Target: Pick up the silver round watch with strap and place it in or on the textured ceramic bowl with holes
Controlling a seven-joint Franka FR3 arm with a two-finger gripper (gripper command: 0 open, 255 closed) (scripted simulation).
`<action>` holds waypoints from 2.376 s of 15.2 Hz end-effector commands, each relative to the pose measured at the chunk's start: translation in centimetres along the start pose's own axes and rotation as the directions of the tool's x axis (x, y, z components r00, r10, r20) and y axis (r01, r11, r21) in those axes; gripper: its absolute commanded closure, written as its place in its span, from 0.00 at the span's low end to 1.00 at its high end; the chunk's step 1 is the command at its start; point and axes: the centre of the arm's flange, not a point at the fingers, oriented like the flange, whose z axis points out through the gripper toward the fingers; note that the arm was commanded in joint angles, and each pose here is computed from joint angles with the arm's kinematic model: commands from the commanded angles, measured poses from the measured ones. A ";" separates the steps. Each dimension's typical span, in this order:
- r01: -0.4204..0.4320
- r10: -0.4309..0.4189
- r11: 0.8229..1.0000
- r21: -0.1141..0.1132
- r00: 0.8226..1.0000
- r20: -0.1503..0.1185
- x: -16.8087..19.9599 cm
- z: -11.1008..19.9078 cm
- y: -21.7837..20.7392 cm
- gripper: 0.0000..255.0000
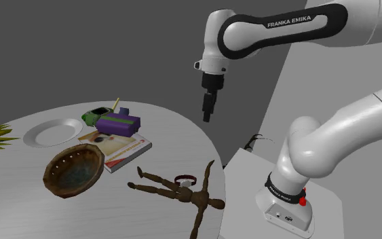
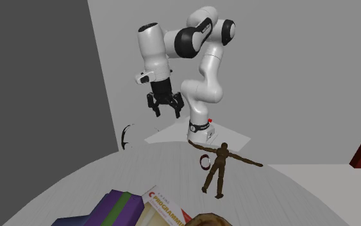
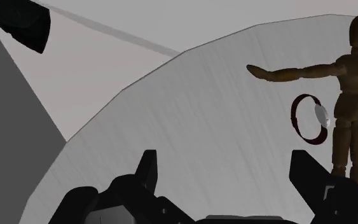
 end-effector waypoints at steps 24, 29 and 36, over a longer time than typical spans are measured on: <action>0.443 -0.473 0.862 0.249 0.877 0.078 3.2 18.0 -10.9 0.00; 0.443 -0.473 0.862 0.249 0.877 0.078 3.2 18.0 -10.9 0.00; 0.443 -0.473 0.862 0.249 0.877 0.078 3.2 18.0 -10.9 1.00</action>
